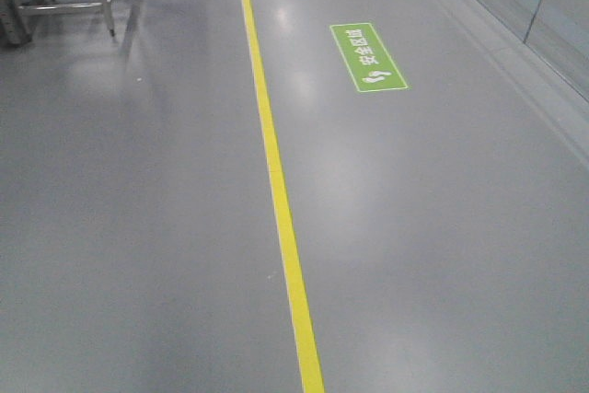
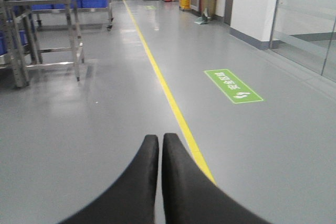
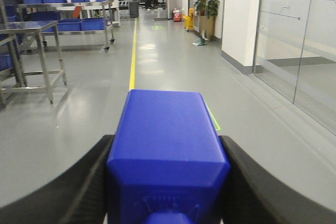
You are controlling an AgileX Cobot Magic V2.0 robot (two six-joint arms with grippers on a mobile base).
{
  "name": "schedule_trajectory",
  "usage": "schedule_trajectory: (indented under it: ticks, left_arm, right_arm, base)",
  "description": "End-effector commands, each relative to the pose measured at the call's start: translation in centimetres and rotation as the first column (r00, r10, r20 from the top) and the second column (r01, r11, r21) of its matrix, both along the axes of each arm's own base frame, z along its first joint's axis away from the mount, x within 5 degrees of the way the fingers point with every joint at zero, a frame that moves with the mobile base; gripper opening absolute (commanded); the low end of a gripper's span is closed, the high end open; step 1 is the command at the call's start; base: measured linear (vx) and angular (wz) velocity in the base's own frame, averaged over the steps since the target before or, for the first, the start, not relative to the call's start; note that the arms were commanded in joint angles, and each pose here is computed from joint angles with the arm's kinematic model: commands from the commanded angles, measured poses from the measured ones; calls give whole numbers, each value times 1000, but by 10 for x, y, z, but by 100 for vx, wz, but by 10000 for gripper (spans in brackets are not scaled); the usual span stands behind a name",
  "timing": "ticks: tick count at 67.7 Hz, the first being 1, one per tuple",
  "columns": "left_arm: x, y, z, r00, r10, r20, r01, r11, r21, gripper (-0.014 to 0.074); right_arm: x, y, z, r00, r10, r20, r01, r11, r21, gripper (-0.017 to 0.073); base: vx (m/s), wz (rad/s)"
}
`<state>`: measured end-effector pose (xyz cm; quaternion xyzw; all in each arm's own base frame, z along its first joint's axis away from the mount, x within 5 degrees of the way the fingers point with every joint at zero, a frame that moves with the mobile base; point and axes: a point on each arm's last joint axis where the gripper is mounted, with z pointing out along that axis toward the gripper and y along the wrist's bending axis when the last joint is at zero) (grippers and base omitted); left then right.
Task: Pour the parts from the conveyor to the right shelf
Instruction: 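Drive the base away from the conveyor carrying the block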
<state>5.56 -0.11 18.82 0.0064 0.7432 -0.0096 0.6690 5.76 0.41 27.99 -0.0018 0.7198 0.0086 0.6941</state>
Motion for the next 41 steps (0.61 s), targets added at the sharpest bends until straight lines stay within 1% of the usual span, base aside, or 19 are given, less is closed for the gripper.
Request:
schedule_trajectory:
  ticks: [1, 10, 18, 41]
  left_arm:
    - [-1, 0, 13, 996, -6, 94, 7, 1000, -11, -6]
    - [-1, 0, 13, 996, -6, 94, 7, 1000, -11, -6]
    - [-1, 0, 13, 996, -6, 94, 7, 1000, -11, -6]
    - [-1, 0, 13, 995, -6, 95, 7, 1000, -11, -6]
  right_arm:
    - [0, -2, 14, 996, -27, 86, 27, 1000, 5, -5]
    - [0, -2, 14, 996, -27, 86, 27, 1000, 5, -5]
    - [0, -2, 14, 996, -27, 86, 27, 1000, 5, -5]
    - [0, -2, 14, 996, -27, 86, 27, 1000, 5, -5]
  base:
    - [27, -28]
    - [31, -17]
    - [39, 1]
    - [51, 23]
